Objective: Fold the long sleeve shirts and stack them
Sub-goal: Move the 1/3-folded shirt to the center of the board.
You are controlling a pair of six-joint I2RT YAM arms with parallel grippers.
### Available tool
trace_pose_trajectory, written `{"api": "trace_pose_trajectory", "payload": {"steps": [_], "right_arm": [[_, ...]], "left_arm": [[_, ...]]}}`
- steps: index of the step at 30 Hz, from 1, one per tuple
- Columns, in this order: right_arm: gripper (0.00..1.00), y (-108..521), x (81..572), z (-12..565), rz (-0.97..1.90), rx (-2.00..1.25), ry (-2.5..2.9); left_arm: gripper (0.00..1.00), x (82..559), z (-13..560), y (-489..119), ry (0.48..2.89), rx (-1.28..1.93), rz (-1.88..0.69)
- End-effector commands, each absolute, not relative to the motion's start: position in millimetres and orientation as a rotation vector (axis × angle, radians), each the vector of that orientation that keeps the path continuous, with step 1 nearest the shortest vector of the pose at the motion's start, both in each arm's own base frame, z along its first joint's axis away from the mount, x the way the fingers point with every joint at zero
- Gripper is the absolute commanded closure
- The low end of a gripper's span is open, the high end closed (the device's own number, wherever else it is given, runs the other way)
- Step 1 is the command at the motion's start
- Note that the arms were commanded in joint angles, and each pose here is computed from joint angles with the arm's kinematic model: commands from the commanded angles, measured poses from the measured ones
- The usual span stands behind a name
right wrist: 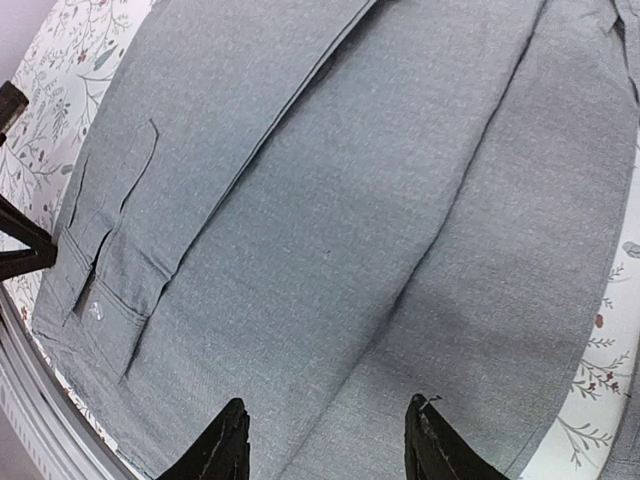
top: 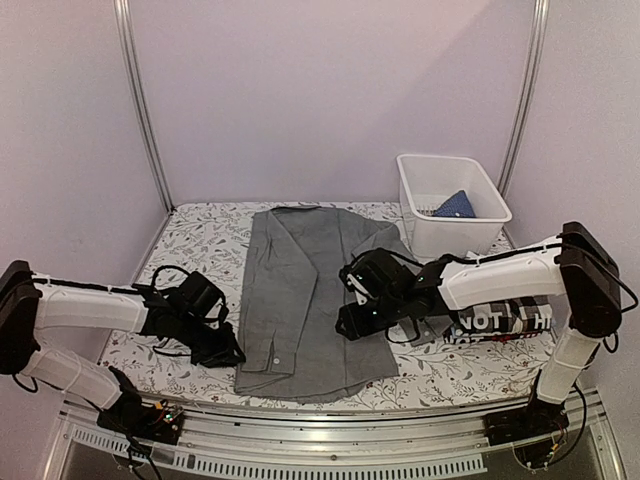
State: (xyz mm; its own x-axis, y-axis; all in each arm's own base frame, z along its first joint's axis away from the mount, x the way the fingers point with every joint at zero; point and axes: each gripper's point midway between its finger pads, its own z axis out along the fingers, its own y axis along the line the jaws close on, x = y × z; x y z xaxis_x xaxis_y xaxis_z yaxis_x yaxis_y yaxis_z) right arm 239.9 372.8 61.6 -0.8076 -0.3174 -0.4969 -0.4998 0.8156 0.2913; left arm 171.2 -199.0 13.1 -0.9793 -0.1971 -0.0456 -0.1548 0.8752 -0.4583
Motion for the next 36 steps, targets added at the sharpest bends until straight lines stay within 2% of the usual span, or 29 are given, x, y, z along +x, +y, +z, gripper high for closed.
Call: {"api": "trace_pose_trajectory", "payload": {"steps": [1,5,12,19,24,34,36], "right_arm": [[0.48,363.9,258.6,82.8,0.579,-0.472,2.485],[0.48,353.8,265.5,83.7,0.555,-0.39,2.467],[0.48,340.7,288.2,99.2,0.532,-0.253,2.417],[0.47,325.6,300.7,105.8,0.488,-0.202,2.392],[0.47,311.7,300.9,99.6,0.469,-0.16,2.412],[0.47,261.0,282.9,86.1,0.352,-0.046,2.486],[0.47,250.8,274.1,85.9,0.348,-0.016,2.504]], "left_arm": [[0.8,165.0,3.9,-195.8,3.013,-0.28,-0.63],[1.0,153.4,-5.6,-189.1,3.085,-0.28,-0.585],[1.0,152.5,-8.7,-151.8,3.188,-0.357,-0.42],[1.0,158.0,-2.0,-122.4,3.174,-0.668,-0.487],[1.0,160.9,-3.1,-100.8,3.141,-0.829,-0.444],[1.0,179.8,9.1,-85.7,3.066,-0.852,-0.424],[0.9,181.9,11.9,-89.1,3.051,-0.84,-0.463]]}}
